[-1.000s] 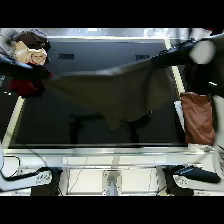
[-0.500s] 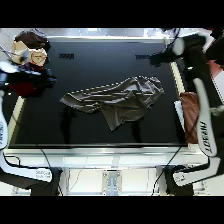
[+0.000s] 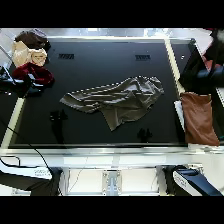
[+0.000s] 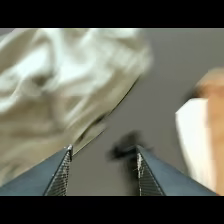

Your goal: Fold the shirts.

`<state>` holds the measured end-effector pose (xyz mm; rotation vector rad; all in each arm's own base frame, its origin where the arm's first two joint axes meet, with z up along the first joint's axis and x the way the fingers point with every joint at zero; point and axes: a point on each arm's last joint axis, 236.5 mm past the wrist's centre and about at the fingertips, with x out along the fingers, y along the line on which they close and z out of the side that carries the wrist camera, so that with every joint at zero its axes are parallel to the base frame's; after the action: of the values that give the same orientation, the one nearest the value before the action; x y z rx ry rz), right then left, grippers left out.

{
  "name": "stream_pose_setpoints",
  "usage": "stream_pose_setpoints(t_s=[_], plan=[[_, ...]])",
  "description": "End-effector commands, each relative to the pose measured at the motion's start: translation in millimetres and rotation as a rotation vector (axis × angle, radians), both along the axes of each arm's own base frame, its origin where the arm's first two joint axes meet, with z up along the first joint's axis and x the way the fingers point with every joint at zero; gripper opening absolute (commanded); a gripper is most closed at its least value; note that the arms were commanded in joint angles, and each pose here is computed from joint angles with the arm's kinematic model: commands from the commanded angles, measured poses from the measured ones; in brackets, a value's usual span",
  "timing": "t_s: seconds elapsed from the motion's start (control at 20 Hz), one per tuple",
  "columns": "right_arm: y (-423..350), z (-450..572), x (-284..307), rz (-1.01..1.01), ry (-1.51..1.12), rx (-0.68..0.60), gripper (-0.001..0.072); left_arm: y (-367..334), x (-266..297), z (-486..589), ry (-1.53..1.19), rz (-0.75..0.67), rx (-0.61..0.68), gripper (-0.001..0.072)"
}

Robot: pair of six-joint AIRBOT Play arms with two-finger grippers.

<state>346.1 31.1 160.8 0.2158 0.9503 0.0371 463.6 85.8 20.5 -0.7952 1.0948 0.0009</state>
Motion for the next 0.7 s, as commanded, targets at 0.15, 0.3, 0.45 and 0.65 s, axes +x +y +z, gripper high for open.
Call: stream_pose_setpoints(t_s=[0.15, 0.3, 0.45, 0.65], plan=[[138.4, -130.7, -73.8, 0.024, 0.353, 0.688, 0.0450, -24.8, 7.3, -25.6, 0.061, 0.035, -0.116, 0.0369], [152.9, -179.2, -73.8, 0.066, 0.410, 0.561, 0.0450, -29.2, 7.6, -27.4, 0.065, 0.026, -0.117, 0.0369], [134.4, -200.7, -25.0, -0.033, 0.265, 0.499, 0.0450, -29.4, 7.6, -27.1, 0.065, 0.025, -0.118, 0.0369], [131.5, -232.7, -44.1, -0.036, 0.407, 0.472, 0.0450, -29.3, 7.7, -27.4, 0.065, 0.026, -0.118, 0.0369]])
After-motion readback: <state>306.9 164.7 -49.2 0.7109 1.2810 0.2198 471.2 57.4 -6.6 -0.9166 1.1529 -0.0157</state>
